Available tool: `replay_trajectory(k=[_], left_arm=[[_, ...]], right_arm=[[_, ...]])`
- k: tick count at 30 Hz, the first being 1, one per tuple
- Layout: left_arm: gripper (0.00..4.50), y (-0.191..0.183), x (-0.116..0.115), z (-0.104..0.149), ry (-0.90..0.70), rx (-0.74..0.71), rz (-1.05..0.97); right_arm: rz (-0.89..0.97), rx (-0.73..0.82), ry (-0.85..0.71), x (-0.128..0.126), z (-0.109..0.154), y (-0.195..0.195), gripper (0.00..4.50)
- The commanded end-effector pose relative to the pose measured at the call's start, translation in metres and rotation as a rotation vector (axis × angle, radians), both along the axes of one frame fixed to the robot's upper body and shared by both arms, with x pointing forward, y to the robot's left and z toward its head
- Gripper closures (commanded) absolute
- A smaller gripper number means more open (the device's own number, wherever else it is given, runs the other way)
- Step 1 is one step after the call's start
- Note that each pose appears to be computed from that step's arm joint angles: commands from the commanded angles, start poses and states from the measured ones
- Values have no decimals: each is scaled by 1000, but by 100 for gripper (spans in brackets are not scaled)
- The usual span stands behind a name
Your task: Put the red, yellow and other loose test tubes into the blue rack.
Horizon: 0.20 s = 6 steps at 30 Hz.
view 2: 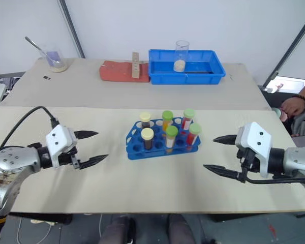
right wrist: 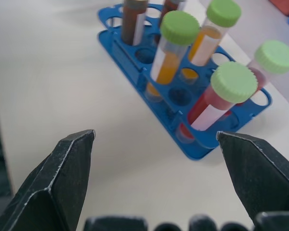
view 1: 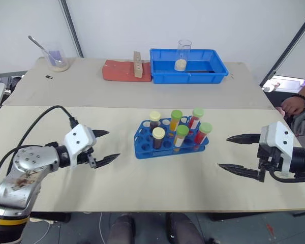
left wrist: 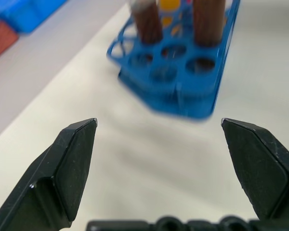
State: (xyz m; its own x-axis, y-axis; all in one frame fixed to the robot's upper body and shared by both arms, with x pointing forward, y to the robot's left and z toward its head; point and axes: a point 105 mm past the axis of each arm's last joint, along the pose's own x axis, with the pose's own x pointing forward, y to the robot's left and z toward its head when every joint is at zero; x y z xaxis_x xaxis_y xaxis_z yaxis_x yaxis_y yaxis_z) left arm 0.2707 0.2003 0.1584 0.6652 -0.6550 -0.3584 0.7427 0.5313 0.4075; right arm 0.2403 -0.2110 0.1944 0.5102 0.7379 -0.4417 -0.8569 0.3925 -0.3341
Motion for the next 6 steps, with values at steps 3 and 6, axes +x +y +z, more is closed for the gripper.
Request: replay_trajectory(k=[3, 6], left_arm=[[8, 16, -3, 21, -73, 7, 91], [8, 13, -7, 17, -39, -26, 70]], right_arm=[[47, -28, -37, 6, 16, -12, 0], [60, -35, -33, 9, 17, -12, 0]])
